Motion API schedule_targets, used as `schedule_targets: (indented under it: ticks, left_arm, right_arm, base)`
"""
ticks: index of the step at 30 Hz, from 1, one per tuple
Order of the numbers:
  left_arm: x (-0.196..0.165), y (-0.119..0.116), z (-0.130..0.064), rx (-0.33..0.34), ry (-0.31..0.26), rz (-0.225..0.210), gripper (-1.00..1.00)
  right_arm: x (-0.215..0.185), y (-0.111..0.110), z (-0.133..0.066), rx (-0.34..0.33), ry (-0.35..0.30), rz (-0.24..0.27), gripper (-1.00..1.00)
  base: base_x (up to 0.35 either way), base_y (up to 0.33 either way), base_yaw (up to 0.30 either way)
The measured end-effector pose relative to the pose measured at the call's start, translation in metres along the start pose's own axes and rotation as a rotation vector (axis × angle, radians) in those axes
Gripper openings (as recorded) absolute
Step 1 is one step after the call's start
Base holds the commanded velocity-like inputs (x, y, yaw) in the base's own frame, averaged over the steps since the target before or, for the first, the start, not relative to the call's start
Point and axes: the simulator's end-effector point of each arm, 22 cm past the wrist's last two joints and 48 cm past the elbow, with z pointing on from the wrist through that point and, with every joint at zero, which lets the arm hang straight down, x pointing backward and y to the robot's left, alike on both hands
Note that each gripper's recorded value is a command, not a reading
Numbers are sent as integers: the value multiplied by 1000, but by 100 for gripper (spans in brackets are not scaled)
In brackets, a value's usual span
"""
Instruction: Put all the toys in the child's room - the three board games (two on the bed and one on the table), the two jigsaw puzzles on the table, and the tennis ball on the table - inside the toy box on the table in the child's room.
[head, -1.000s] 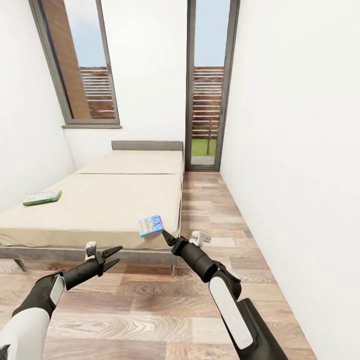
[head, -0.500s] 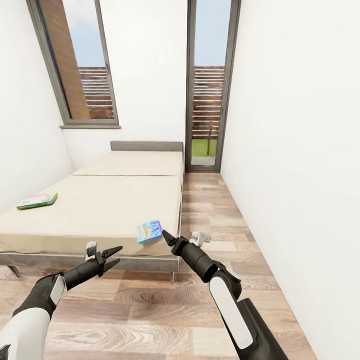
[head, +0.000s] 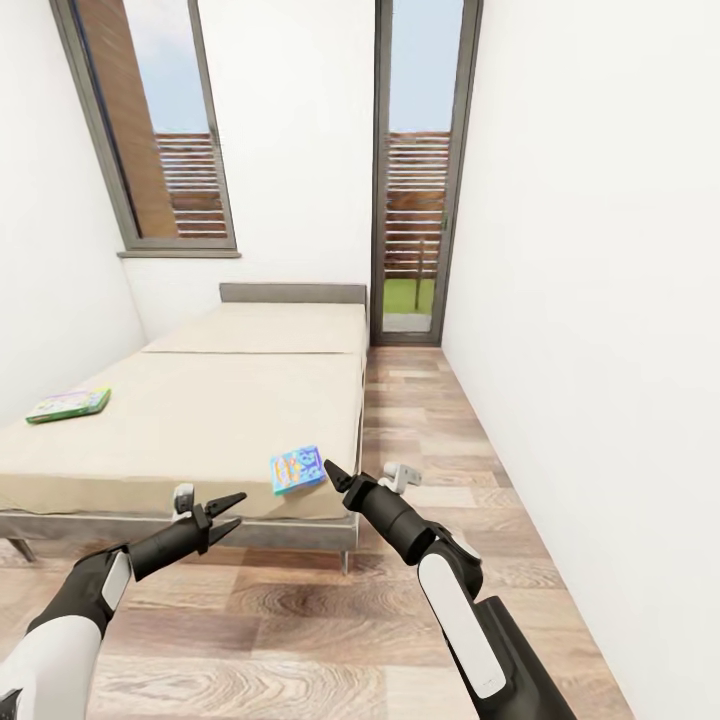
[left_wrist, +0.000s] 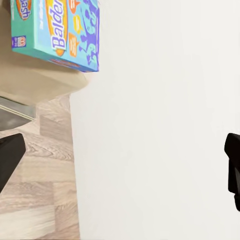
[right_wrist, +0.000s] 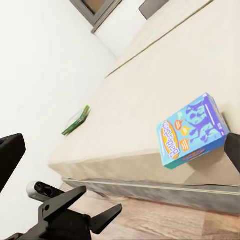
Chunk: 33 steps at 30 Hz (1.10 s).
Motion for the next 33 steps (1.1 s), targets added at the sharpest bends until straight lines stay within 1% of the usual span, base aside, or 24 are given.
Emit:
schedule_targets:
  ticks: [7, 11, 14, 18, 21, 29, 33]
  left_arm:
    - [3, 2, 1, 5, -1, -22, 100]
    - [5, 5, 0, 10, -12, -49, 100]
    - [6, 9, -1, 16, -26, -81, 100]
    - [6, 10, -2, 21, -35, -112, 100]
    - [7, 10, -3, 22, -37, -127, 100]
    - [7, 11, -3, 24, -38, -138, 100]
    - [11, 19, -4, 23, -38, -138, 100]
  right_arm:
    - [0, 0, 0, 0, 0, 1, 100]
    - [0, 0, 0, 0, 0, 1, 100]
    - [0, 0, 0, 0, 0, 1, 100]
    - [0, 0, 0, 0, -1, 1, 100]
    - [0, 0, 0, 0, -1, 1, 100]
    - [0, 0, 0, 0, -1, 1, 100]
    - [8, -5, -1, 0, -1, 1, 100]
  base:
    - [143, 0, 0]
    - [37, 0, 0]
    - [12, 0, 0]
    - [5, 0, 0]
    - [2, 0, 0]
    - [0, 0, 0]
    - [0, 0, 0]
